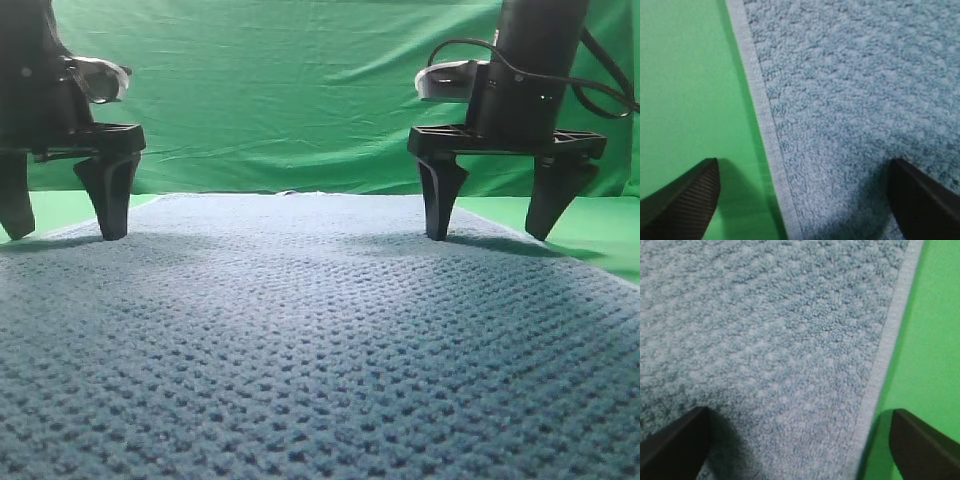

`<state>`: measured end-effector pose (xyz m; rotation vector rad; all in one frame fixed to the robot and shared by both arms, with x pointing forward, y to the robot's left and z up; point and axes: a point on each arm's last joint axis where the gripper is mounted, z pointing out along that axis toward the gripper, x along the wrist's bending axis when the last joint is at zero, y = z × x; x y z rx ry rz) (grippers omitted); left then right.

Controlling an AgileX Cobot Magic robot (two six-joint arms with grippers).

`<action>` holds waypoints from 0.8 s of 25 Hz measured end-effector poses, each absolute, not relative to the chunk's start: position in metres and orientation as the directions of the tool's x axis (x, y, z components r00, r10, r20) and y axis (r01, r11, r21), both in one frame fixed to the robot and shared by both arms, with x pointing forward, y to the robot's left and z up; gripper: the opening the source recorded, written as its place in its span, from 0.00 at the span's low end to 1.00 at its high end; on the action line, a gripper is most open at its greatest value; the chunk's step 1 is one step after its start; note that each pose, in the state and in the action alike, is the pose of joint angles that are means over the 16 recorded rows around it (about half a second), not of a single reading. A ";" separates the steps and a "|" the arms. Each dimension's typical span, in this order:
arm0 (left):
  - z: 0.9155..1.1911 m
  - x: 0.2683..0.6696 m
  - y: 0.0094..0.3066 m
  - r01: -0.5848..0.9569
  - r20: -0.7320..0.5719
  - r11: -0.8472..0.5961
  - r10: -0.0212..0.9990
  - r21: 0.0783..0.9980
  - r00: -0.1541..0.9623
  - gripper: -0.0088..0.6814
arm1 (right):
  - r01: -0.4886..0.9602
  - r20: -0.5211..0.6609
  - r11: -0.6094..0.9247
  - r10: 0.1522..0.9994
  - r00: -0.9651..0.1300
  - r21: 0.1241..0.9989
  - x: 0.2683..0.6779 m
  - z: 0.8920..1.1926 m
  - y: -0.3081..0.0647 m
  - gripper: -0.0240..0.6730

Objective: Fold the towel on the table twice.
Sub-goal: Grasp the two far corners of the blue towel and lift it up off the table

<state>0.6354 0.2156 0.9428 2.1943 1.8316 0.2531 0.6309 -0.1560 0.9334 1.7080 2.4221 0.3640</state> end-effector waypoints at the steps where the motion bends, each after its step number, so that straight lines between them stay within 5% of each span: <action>1: 0.941 0.636 0.215 0.936 -0.036 -0.168 0.982 0.309 0.188 0.92 | 0.903 0.012 0.321 0.941 -0.338 0.285 0.631 0.933 -0.156 0.96; 8: 0.933 0.638 0.210 0.947 -0.032 -0.185 0.979 0.261 0.200 0.84 | 0.902 0.010 0.325 0.940 -0.342 0.286 0.634 0.930 -0.155 0.81; 20: 0.925 0.640 0.201 0.973 -0.091 -0.155 0.981 0.169 0.172 0.25 | 0.904 0.026 0.320 0.940 -0.341 0.282 0.637 0.928 -0.150 0.22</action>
